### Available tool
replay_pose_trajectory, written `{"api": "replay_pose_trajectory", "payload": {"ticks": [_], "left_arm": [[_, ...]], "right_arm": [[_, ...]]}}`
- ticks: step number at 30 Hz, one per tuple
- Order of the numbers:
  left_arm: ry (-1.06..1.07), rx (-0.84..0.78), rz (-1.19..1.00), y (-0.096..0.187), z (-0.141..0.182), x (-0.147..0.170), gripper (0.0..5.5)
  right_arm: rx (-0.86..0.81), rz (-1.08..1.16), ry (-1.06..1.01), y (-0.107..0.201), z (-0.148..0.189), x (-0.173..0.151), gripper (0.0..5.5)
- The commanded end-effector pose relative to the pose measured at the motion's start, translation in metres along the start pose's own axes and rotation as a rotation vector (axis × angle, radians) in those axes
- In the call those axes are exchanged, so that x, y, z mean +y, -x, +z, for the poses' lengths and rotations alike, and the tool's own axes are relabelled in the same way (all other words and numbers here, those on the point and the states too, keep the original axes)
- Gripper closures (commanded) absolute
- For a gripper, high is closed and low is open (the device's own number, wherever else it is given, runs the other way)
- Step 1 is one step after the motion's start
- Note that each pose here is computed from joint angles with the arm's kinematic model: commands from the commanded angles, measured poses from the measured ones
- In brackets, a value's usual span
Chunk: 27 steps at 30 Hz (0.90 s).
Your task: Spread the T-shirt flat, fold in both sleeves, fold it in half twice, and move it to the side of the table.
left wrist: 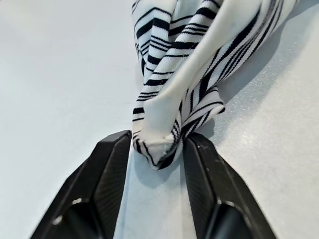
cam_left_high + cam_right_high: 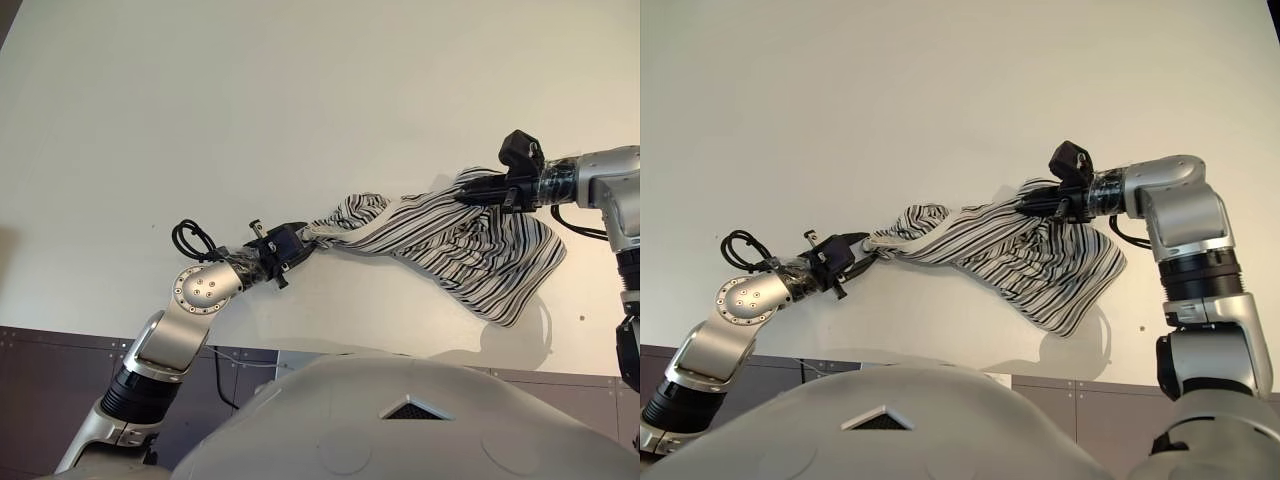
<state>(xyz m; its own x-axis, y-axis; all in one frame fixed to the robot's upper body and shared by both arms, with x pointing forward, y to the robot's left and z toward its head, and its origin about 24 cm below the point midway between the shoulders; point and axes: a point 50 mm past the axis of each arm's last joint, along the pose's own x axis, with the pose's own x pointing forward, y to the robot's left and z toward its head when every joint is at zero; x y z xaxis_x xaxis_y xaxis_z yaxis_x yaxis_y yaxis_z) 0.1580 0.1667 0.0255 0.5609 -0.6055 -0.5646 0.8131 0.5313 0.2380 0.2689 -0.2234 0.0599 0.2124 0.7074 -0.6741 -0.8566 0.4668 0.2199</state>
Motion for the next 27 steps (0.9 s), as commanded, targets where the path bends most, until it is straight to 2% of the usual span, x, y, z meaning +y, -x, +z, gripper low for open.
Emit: {"api": "replay_pose_trajectory", "payload": {"ticks": [1,3,5,8,11,14,17,19,23,27], "left_arm": [[0.032,0.141,-0.018,0.003,-0.023,-0.007,3.68],[0.028,0.134,-0.011,0.002,-0.022,-0.006,3.68],[0.045,0.097,0.027,0.002,-0.015,0.0,3.68],[0.127,-0.017,0.126,0.006,0.006,0.021,3.68],[0.152,-0.139,0.235,0.015,0.032,0.055,3.68],[0.136,-0.188,0.262,0.012,0.049,0.08,3.68],[0.092,-0.069,0.21,0.002,0.033,0.071,3.68],[0.129,-0.081,0.232,0.006,0.026,0.068,3.68],[0.264,-0.195,0.191,-0.002,0.039,0.044,3.68],[0.481,-0.415,0.197,-0.001,0.073,0.039,3.68]], "right_arm": [[0.005,-0.006,-0.026,-0.006,-0.003,0.003,5.38],[-0.069,-0.011,-0.023,-0.003,0.005,0.005,5.38],[-0.222,-0.033,-0.044,0.011,0.026,0.002,5.38],[-0.455,-0.09,-0.083,0.032,0.056,-0.005,5.38],[-0.633,-0.206,-0.115,0.037,0.087,-0.015,5.38],[-0.668,-0.295,-0.081,0.027,0.1,-0.02,5.38],[-0.524,-0.4,0.032,0.015,0.079,-0.026,5.38],[-0.529,-0.493,-0.004,0.015,0.071,-0.035,5.38],[-0.708,-0.54,-0.134,0.003,0.096,-0.044,5.38],[-0.755,-0.603,-0.135,-0.018,0.122,-0.048,5.38]]}}
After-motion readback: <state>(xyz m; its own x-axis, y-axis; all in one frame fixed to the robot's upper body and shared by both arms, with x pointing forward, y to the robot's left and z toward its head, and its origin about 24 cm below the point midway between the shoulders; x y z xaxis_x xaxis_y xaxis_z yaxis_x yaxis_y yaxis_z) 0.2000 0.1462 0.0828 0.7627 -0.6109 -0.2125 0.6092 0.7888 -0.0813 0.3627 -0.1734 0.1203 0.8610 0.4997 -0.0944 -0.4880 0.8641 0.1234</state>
